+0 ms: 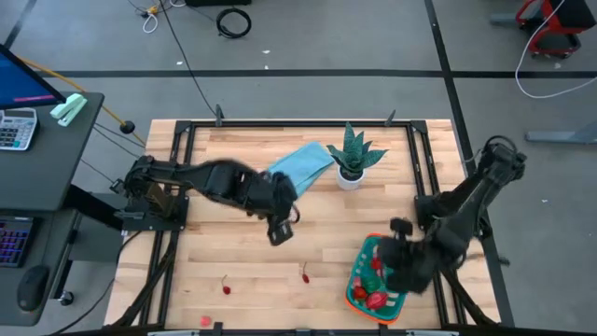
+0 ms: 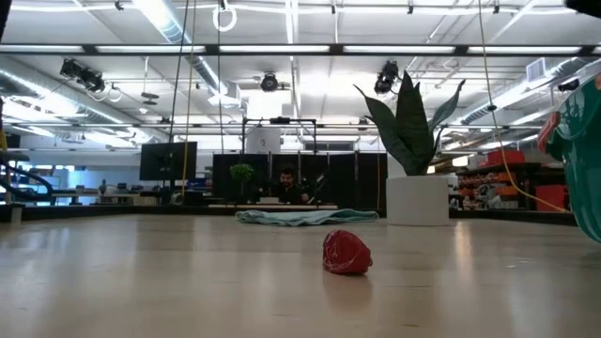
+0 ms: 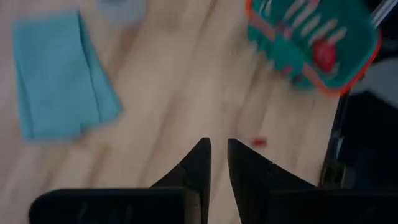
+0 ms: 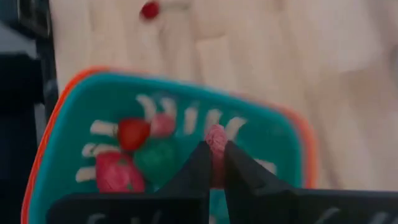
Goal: Pick and placing Produce into tupperware
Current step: Put the top apricot into the basket, then put the left cherry into the basket
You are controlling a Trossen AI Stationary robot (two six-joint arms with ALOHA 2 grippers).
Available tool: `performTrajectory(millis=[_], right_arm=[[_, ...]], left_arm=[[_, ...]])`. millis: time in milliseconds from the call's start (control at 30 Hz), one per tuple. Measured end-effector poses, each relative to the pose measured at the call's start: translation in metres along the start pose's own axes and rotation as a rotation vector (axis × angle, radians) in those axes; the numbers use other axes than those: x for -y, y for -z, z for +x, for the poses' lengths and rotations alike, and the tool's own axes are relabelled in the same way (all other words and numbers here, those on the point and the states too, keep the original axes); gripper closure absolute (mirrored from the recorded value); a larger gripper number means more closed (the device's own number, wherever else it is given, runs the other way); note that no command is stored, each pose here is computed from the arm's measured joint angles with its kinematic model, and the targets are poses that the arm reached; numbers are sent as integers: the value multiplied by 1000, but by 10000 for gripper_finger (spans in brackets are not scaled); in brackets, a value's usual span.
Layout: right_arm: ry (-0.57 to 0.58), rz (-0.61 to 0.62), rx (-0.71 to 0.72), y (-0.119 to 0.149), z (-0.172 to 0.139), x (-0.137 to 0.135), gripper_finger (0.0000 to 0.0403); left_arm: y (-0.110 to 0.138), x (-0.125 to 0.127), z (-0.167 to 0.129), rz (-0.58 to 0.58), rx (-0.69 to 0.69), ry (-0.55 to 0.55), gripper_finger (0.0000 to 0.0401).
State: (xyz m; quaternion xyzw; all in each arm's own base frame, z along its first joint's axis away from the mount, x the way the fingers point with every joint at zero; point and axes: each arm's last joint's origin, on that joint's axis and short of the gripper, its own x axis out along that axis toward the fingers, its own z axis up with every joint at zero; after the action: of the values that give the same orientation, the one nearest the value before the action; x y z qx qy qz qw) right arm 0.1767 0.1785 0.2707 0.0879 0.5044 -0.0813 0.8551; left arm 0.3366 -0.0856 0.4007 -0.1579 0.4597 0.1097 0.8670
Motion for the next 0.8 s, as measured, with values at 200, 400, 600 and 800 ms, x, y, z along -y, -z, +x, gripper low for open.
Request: performTrajectory(millis=[200, 400, 600, 800], right_arm=[[48, -95, -58, 31, 29, -29, 359], [110, -139, -97, 34, 52, -36, 320], [113, -159, -139, 25, 67, -34, 277], [58, -119, -136, 13, 71, -34, 245]], left_arm=[[45, 46, 2, -37, -137, -8, 360], [97, 100, 9, -20, -137, -33, 363], [137, 123, 31, -46, -187, -185, 333], [164, 137, 63, 33, -252, -306, 270]])
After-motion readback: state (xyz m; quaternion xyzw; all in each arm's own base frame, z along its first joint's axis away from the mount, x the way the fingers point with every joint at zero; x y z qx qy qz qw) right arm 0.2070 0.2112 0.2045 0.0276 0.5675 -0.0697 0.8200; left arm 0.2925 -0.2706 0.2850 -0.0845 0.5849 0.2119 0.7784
